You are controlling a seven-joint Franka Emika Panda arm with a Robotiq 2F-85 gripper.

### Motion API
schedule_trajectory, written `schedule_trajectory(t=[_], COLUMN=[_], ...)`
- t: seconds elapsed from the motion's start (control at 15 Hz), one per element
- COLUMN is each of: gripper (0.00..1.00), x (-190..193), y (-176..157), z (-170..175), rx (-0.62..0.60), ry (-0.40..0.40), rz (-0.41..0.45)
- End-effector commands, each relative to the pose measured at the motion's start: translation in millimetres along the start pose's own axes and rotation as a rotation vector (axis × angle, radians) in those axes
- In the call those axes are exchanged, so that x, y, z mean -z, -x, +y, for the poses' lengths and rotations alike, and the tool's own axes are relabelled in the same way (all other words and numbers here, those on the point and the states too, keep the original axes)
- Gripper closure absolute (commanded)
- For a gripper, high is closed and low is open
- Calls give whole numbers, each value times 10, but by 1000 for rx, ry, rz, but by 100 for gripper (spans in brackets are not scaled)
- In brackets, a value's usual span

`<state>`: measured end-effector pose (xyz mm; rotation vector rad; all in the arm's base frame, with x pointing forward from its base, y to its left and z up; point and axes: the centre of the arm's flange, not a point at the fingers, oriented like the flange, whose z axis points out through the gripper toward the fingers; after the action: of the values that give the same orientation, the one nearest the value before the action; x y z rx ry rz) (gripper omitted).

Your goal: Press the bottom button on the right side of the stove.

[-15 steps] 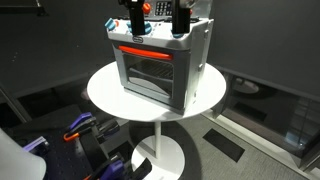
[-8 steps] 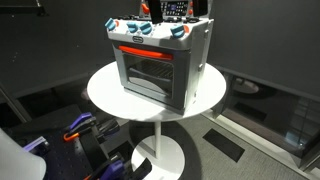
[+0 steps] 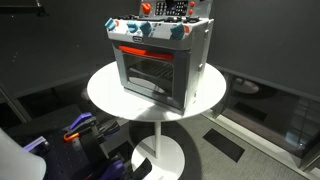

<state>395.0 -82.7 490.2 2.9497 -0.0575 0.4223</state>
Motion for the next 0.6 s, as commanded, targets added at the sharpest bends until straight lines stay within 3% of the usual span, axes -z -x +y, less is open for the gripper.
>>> schedule_trajectory(t=[0.0,0.53], gripper=[0,0], x=[-61,-276], y=[-503,-1302], z=[-159,-625], rx=[-27,-10], ry=[-16,-60], rz=[40,61])
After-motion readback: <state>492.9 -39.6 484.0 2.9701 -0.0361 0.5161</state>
